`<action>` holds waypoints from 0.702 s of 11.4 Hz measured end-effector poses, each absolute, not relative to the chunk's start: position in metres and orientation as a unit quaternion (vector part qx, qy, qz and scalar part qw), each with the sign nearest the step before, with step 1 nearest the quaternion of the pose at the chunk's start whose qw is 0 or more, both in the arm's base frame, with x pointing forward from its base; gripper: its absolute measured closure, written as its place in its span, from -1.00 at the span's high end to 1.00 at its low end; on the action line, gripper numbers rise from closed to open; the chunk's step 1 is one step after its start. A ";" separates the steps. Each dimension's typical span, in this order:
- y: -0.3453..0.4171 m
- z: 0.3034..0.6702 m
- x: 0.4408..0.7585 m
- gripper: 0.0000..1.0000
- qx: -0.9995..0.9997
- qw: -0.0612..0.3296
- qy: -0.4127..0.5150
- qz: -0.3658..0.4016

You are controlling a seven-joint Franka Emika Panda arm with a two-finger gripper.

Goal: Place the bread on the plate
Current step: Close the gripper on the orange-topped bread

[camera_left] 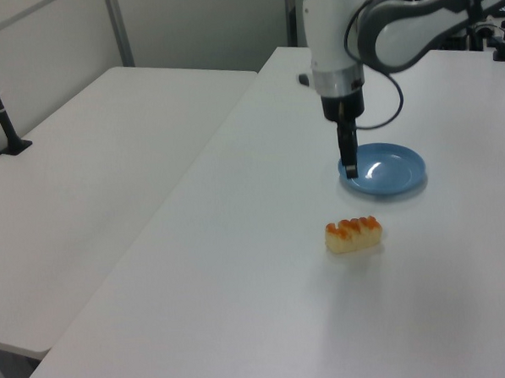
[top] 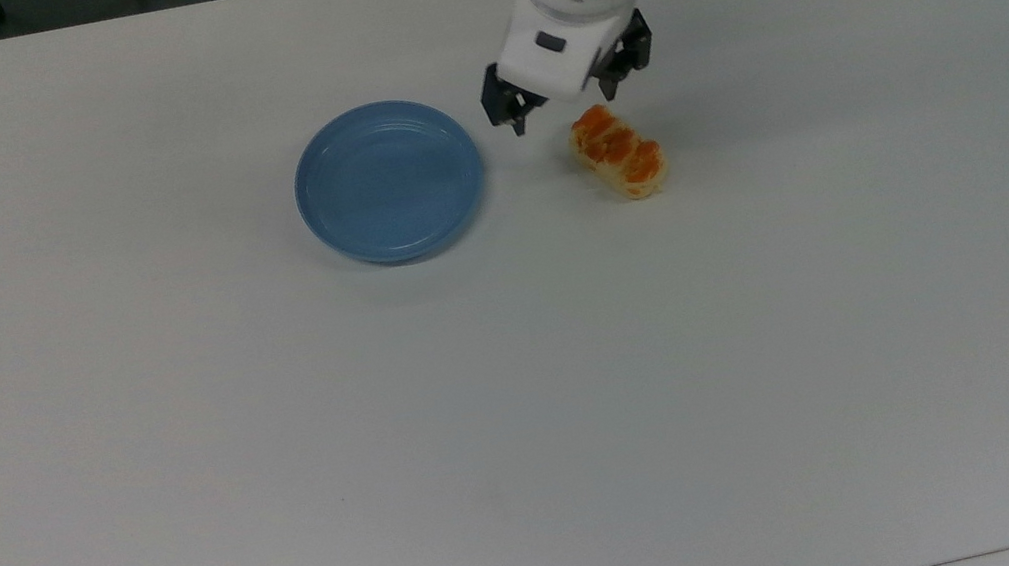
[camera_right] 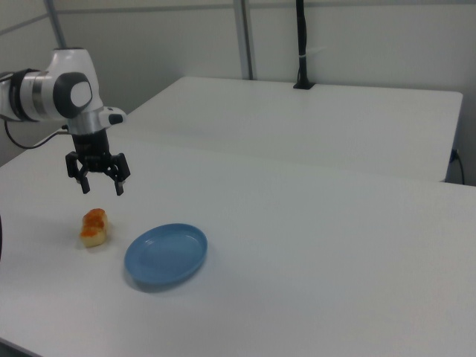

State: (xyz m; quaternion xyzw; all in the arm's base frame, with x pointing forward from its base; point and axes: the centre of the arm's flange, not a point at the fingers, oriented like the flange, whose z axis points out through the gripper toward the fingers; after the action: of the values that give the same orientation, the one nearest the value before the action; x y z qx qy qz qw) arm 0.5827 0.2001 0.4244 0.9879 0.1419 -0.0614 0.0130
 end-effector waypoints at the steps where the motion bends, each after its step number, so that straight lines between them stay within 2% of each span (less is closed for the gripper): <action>1: 0.212 0.409 0.584 1.00 0.986 0.012 0.153 -0.062; 8: 0.262 0.323 0.566 1.00 0.974 0.022 0.209 -0.086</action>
State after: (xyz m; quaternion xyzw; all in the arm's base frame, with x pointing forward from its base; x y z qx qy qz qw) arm 0.5664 0.2620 0.3229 0.9738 0.2092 -0.0865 0.0224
